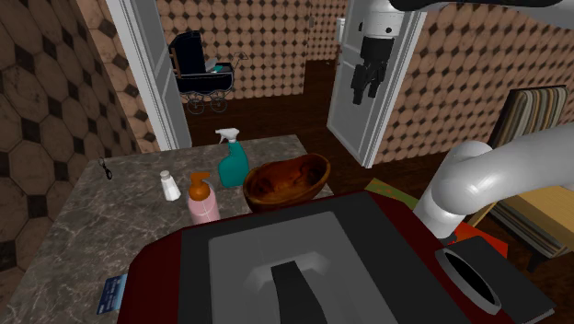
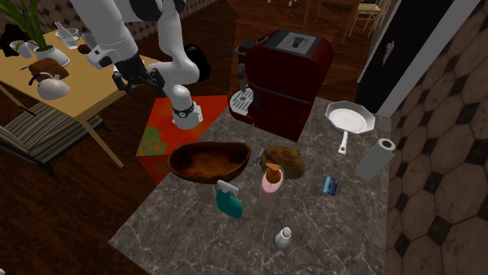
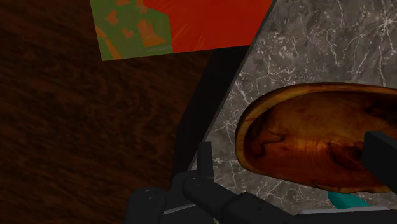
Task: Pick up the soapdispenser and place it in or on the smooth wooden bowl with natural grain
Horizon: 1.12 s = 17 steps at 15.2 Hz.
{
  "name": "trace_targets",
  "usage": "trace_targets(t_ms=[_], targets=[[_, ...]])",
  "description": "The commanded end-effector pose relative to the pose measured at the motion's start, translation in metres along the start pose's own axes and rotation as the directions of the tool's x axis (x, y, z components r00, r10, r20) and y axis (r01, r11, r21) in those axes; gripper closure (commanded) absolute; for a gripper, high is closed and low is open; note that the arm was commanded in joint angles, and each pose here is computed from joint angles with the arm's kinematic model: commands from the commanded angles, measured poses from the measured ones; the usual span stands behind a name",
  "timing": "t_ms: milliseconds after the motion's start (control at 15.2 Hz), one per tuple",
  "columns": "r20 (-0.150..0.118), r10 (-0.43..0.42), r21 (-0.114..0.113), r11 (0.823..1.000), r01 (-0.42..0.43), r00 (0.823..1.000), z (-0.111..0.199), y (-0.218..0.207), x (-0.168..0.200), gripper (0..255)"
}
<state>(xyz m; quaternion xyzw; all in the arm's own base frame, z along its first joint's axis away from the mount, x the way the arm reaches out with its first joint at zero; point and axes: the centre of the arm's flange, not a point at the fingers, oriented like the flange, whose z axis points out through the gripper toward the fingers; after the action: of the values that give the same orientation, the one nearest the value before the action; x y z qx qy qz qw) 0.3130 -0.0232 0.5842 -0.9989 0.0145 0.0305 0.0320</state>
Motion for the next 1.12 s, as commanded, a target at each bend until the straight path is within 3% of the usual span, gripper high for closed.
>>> trace_targets(t_ms=[0, 1056], targets=[[0.0, 0.0, 0.0, 1.0, 0.0, 1.0, 0.0, 0.0, 0.0, 0], [-0.029, 0.056, -0.014, 0.998, -0.057, 0.998, 0.088, -0.183, 0.06, 0]])
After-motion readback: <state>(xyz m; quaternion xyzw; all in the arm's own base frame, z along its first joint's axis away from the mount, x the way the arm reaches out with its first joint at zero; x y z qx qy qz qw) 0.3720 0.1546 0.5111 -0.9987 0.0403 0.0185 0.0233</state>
